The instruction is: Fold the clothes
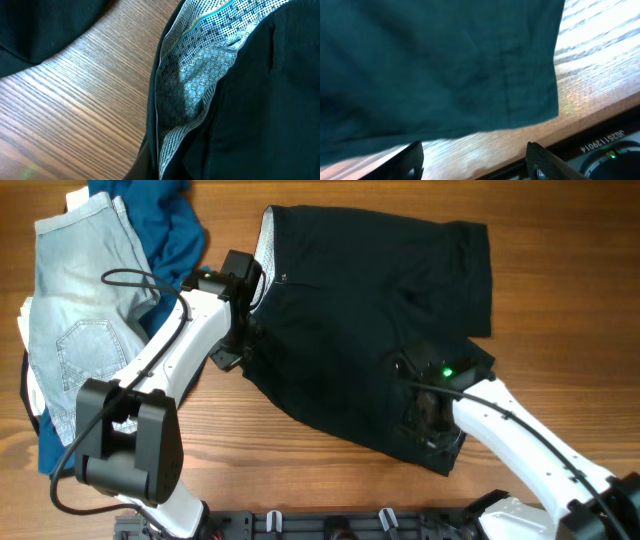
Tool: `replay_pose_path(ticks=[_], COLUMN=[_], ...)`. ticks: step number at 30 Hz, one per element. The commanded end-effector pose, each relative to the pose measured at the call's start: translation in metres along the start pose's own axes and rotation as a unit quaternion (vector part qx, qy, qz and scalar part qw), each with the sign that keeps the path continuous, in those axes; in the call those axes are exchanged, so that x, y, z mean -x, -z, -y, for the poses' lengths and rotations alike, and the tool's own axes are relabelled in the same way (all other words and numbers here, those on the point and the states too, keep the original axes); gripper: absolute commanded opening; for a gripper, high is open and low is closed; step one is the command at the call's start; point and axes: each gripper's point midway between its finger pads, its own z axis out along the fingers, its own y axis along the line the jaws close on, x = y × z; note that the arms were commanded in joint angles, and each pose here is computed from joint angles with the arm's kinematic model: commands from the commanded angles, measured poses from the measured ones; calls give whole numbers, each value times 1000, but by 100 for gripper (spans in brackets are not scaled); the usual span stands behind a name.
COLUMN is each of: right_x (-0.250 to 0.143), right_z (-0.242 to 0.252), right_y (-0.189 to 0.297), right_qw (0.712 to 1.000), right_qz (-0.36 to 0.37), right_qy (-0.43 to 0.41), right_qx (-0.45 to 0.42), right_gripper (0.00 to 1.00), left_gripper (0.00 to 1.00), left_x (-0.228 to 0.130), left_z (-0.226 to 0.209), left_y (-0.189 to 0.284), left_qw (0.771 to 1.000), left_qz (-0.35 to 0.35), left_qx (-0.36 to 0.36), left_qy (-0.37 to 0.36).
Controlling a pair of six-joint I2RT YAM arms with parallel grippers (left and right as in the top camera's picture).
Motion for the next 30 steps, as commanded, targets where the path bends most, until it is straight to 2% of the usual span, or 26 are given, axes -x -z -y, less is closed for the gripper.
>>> replay_pose_path(ticks=[1,2,6,7,8,10,15,16,18,19,20,25,27,30], right_x=[-18,-20,-25,-22,-21,-22,-22,-22,-25,-26,-27,-24,-10,27], right_z=[16,18,15,12,10,11,16,19,24,25,23,14,3,-9], right_y=[-28,-32,-47,-52,-57,-64,-66,-66,-69,-70,-70,-58,-36,32], right_qw=[998,998,995,995,995,994,995,996,998,998,998,999,999,991], right_qz=[-35,-40,-49,-44,-41,-41,-36,-36,-39,-42,-44,-44,-18,69], right_qy=[-45,-53,-91,-90,-90,-96,-94,-88,-57,-57,-55,-15,9,38], right_qx=[-21,-23,-7,3,11,16,7,1,-6,-7,-3,22,50,111], right_gripper=[61,56,55,57,64,67,67,64,35,17,4,4,4,4], left_gripper=[4,4,4,4,4,4,4,4,4,4,4,4,4,4], left_x=[4,4,4,4,4,4,3,3,2,1,1,5,10,17], left_z=[-1,-1,-1,-1,-1,-1,-1,-1,-2,-3,-3,-7,-10,-22], left_y=[6,6,6,6,6,6,6,6,6,6,6,10,20,53], left_qw=[1000,1000,1000,1000,1000,1000,1000,1000,1000,1000,1000,1000,1000,997], left_qz=[18,18,18,18,18,18,17,15,14,13,12,18,25,51], left_qx=[-4,-4,-4,-4,-4,-4,-4,-4,-1,0,0,2,-8,-40], left_qy=[9,9,9,9,9,9,9,9,9,9,9,4,8,28])
